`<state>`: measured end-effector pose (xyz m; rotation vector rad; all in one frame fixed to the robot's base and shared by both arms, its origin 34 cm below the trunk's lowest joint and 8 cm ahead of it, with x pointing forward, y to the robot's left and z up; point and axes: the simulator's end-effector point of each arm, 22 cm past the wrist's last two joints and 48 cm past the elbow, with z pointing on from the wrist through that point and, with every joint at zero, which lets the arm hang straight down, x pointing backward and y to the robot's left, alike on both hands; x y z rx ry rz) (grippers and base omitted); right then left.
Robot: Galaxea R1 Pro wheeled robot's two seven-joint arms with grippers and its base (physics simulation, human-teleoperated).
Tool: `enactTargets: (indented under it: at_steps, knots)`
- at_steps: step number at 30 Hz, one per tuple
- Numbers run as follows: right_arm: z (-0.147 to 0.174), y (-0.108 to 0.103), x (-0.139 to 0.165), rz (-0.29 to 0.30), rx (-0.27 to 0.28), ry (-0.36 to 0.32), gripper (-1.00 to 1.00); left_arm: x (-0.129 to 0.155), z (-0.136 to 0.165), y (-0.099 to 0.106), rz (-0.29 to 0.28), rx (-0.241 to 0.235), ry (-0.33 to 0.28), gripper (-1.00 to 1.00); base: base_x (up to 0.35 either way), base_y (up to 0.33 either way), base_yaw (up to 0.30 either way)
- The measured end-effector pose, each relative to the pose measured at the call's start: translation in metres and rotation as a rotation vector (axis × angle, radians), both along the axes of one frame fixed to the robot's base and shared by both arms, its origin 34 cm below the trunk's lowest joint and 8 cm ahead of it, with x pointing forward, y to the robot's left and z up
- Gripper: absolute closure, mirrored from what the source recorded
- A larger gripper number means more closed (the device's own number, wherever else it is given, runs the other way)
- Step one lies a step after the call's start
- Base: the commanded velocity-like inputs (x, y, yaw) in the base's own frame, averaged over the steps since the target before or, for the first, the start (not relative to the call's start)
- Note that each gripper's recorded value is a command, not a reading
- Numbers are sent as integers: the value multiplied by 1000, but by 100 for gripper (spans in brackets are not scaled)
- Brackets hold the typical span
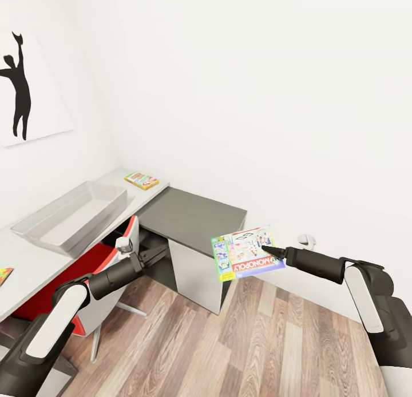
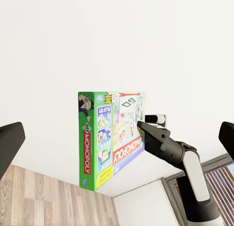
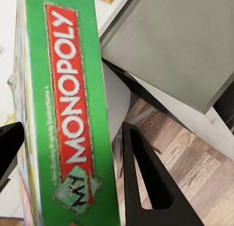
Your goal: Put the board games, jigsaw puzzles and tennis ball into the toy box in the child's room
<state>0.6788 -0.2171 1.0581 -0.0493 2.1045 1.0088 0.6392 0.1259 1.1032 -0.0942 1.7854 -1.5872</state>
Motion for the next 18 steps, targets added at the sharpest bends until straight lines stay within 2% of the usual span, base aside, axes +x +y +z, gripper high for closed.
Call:
enactTargets:
  at_steps: [18]
  knots:
    - [5,4,-2,15,18,-8,100,0,-4,1,2,1,9,-100,0,0,7]
